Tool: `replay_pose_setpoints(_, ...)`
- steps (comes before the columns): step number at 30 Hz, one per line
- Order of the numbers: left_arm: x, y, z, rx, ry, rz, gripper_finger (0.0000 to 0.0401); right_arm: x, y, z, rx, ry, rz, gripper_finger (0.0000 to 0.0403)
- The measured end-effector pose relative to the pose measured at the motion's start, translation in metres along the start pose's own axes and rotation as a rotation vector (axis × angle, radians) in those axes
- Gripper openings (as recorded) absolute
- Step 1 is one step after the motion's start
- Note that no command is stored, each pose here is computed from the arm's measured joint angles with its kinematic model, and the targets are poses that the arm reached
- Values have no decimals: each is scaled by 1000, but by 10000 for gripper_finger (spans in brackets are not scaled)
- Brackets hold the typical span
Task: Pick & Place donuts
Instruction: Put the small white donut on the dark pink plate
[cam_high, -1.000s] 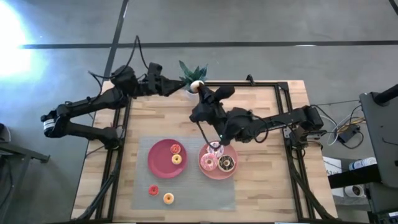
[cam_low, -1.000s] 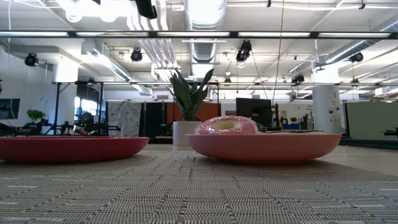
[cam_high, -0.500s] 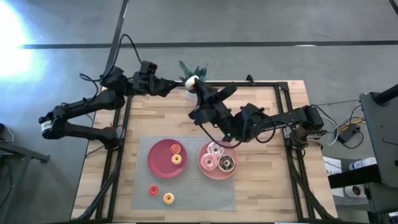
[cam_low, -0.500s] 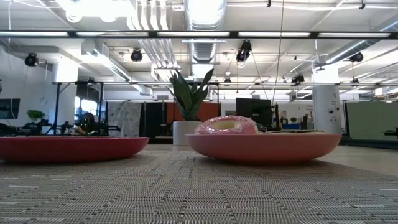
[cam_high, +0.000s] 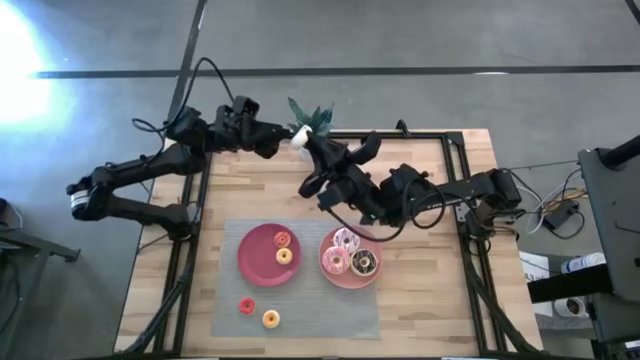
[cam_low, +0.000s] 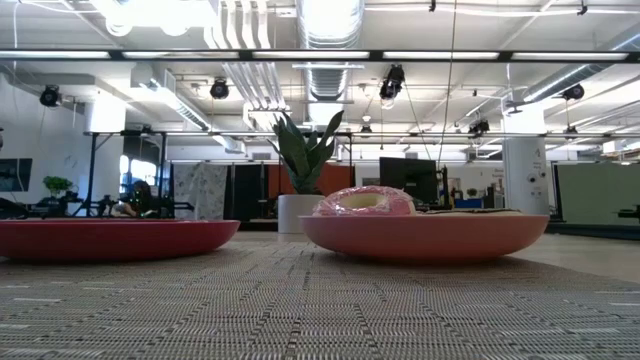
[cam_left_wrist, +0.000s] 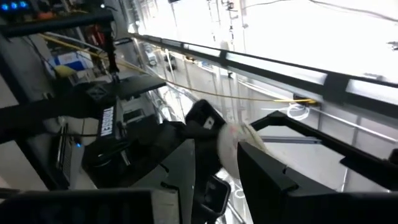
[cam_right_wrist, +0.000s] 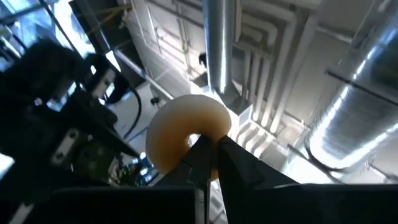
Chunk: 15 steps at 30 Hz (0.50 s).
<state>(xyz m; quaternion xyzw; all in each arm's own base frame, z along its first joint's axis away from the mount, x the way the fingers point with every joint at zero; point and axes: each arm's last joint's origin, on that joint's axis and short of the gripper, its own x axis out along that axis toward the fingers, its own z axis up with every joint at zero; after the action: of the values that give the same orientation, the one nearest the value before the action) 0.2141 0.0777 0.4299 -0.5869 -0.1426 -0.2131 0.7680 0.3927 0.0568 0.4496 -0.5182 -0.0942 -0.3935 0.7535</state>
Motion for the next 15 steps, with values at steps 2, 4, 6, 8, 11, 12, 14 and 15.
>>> replay_pose_setpoints(2, 3, 1, 2, -18, 10, 3, 94, 0, 0, 1, 1, -31, 1, 13)
replay_pose_setpoints(4, 8, 0, 3, -34, 39, 0, 94, 0, 0, 2, 2, -42, 1, 13)
replay_pose_setpoints(6, 13, -2, 5, -38, 66, -9, 94, 0, 0, 2, 1, -45, 2, 13)
replay_pose_setpoints(8, 19, -3, 8, -40, 81, -14, 94, 0, 0, 2, 0, -60, 2, 13)
replay_pose_setpoints(11, 28, -4, 12, -40, 118, -17, 94, 0, 0, 2, -2, -81, 1, 13)
replay_pose_setpoints(12, 30, -4, 13, -40, 133, -18, 94, 0, 0, 2, -3, -83, 1, 13)
replay_pose_setpoints(14, 33, -7, 13, -34, 154, -26, 94, 0, 0, 2, -5, -85, 1, 13)
replay_pose_setpoints(15, 34, -8, 13, -30, 163, -32, 94, 0, 0, 2, -8, -84, -1, 13)
